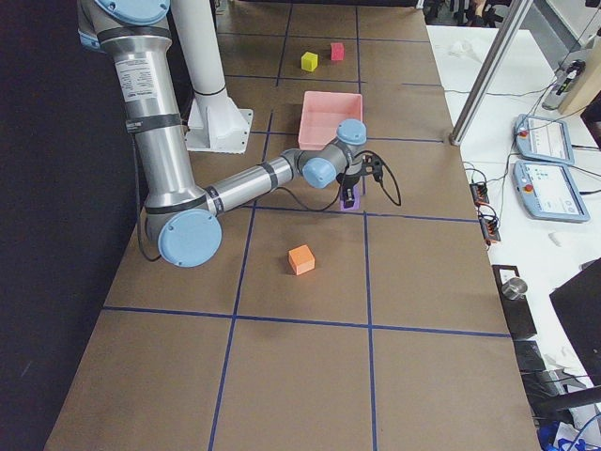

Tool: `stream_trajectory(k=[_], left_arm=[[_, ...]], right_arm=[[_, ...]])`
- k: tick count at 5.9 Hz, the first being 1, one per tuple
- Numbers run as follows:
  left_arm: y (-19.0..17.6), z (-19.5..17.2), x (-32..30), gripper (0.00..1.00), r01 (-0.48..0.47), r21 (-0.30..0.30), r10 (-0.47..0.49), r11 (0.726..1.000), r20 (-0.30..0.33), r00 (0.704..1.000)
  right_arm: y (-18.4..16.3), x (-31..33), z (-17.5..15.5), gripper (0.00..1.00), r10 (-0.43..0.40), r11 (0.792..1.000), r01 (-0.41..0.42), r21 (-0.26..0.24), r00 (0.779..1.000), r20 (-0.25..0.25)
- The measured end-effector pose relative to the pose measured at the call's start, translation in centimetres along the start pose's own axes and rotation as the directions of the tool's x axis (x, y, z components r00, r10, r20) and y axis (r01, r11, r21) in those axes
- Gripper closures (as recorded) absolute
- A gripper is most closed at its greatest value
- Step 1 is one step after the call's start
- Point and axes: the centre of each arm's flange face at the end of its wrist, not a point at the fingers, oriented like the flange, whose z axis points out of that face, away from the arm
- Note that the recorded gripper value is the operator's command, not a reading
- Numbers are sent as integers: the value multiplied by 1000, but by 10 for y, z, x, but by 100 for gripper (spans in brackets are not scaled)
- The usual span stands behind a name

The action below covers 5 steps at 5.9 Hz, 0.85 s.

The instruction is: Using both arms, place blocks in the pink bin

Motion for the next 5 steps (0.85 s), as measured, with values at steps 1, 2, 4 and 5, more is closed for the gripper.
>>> stream_trajectory(k=[1, 2, 4, 5], left_arm=[[-14, -10, 9, 0, -28, 28, 28, 999, 0, 1000], [-34, -24, 20, 0, -65, 65, 65, 996, 7, 998], [-58, -40, 34, 0, -113, 105, 112, 988, 17, 994], [-66, -43, 40, 0, -132, 117, 130, 984, 19, 991]], right_arm=[[-8, -67, -17, 81, 82, 997, -82, -12, 996, 19], [-5, -134, -34, 81, 162, 987, -161, -28, 986, 29], [32, -270, -50, 69, 278, 960, -278, -27, 960, 14], [57, -314, -43, 2, 306, 952, -306, -19, 952, 5]])
